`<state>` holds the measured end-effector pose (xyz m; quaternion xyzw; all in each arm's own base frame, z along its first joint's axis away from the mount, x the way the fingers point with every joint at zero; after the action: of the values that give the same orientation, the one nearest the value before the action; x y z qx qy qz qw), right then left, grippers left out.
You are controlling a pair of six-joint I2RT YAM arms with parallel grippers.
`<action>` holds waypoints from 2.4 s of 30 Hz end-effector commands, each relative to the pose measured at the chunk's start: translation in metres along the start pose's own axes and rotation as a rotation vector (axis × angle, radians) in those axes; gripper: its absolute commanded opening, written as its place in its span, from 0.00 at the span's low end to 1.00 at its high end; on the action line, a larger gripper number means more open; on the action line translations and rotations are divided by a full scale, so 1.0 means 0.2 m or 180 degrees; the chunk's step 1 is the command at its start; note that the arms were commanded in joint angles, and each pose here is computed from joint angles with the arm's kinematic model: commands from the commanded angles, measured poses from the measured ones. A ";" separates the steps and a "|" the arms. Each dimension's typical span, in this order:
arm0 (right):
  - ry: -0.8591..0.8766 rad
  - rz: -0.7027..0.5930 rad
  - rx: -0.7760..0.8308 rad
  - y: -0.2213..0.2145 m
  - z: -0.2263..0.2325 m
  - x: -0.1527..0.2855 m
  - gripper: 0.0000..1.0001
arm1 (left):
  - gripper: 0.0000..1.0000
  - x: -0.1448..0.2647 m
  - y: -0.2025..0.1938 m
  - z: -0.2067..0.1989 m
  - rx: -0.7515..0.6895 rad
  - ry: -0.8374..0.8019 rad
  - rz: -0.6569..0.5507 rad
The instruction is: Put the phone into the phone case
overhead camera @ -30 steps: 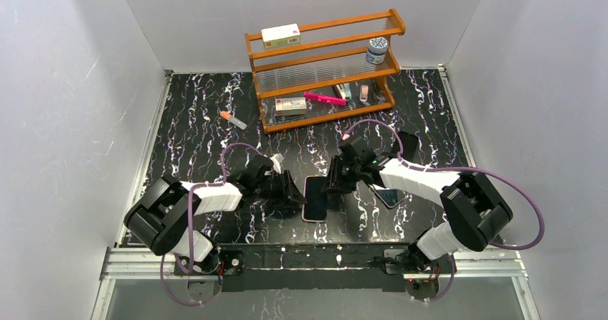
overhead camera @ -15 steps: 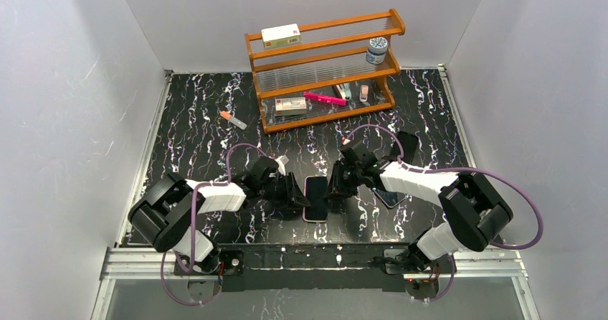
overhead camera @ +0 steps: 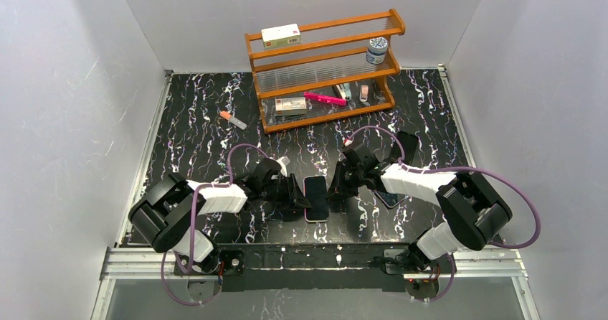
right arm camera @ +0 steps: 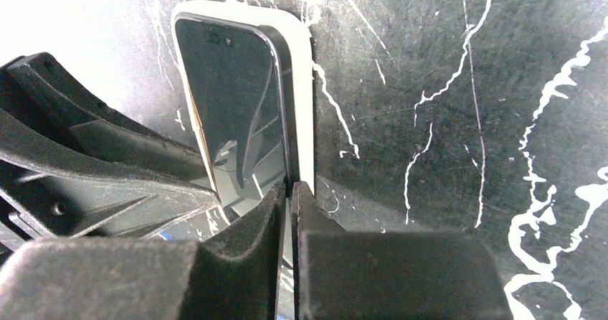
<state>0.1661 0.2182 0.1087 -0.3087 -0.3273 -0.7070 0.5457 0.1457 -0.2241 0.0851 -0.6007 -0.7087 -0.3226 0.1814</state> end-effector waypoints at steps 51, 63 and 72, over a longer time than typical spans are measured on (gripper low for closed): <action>0.1584 -0.0021 -0.0282 -0.04 0.15 -0.03 0.71 | 0.22 -0.01 0.06 0.04 0.0082 0.0147 -0.0117; 0.2085 0.0052 -0.0264 -0.05 0.18 0.04 0.66 | 0.21 0.02 0.02 0.05 0.0126 0.0049 -0.0211; 0.1987 0.0006 -0.0381 -0.07 0.13 0.01 0.48 | 0.23 0.04 0.02 0.05 0.0108 0.0057 -0.0240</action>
<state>0.1559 0.2291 0.1015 -0.1752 -0.1282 -0.7928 0.5694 0.1572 -0.2118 0.0843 -0.5562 -0.7440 -0.3188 0.1883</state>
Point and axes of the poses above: each gripper's point midway between its finger pads, its own x axis back along the fingers, its own z axis along the line the jaws close on, y = z × x, the point moved 9 cm from there along x, back along the fingers, and after that the axes turned 7 degrees about -x, right-handed, at the moved point
